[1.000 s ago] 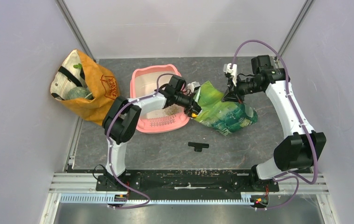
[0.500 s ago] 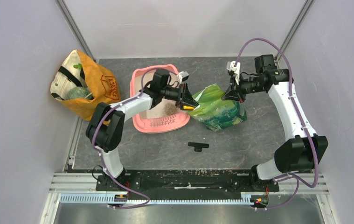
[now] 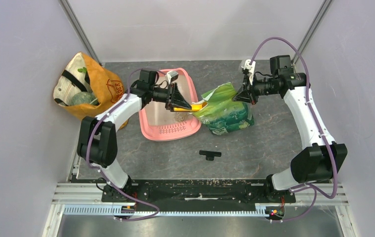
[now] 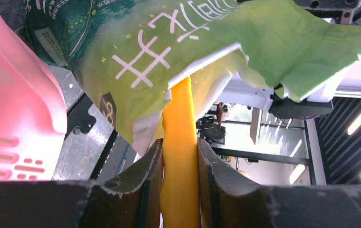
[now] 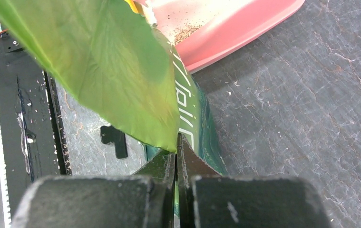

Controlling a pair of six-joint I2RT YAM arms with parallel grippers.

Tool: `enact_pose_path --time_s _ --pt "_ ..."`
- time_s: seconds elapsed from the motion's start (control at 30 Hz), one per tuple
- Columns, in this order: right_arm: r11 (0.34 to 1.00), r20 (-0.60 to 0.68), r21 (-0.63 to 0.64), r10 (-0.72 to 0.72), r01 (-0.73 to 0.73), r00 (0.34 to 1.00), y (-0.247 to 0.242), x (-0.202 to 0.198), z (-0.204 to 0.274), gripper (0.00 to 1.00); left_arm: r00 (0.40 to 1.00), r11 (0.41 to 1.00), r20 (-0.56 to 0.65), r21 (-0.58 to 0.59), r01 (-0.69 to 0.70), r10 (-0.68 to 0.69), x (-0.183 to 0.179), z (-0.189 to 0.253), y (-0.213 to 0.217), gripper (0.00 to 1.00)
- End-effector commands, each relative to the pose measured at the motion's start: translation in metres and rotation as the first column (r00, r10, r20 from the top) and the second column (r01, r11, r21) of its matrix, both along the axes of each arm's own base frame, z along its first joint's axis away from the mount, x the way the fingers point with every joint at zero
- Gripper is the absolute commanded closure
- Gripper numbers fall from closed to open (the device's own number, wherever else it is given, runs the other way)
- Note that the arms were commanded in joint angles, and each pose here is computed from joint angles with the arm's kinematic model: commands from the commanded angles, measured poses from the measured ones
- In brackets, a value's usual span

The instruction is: Fill the litter box with clean litter

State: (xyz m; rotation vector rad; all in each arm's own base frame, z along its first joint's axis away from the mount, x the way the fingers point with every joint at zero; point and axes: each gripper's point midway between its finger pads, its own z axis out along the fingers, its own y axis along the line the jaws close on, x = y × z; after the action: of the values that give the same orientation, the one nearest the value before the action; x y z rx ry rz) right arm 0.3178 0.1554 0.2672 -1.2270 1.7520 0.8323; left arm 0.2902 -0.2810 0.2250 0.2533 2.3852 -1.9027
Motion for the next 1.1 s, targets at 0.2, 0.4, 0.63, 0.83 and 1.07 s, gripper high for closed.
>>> enact_pose_path --time_s 0.2,0.4,0.63,0.83,1.07 --pt "0.999 0.138 0.037 0.029 -0.035 0.990 0.013 0.009 0.032 1.00 0.994 0.993 0.089 -0.098 0.066 -0.057 -0.018 0.040 0.032 0.98" --pt "0.999 0.140 0.013 0.030 -0.033 0.990 0.014 0.011 0.026 1.00 0.996 0.994 0.073 -0.099 0.055 -0.048 -0.020 0.042 0.049 0.98" --pt "0.999 0.137 -0.008 0.038 -0.038 0.990 0.015 0.009 0.022 1.00 0.997 0.992 0.071 -0.117 0.044 -0.036 -0.020 0.048 0.064 0.98" --pt "0.999 0.131 -0.014 0.040 -0.039 0.991 0.015 0.007 0.020 1.00 0.998 0.992 0.065 -0.128 0.021 -0.012 -0.024 0.053 0.084 0.98" --pt "0.999 0.122 -0.009 0.039 -0.038 0.992 0.015 0.009 0.019 1.00 0.997 0.990 0.060 -0.134 -0.046 0.055 -0.024 0.057 0.105 0.98"
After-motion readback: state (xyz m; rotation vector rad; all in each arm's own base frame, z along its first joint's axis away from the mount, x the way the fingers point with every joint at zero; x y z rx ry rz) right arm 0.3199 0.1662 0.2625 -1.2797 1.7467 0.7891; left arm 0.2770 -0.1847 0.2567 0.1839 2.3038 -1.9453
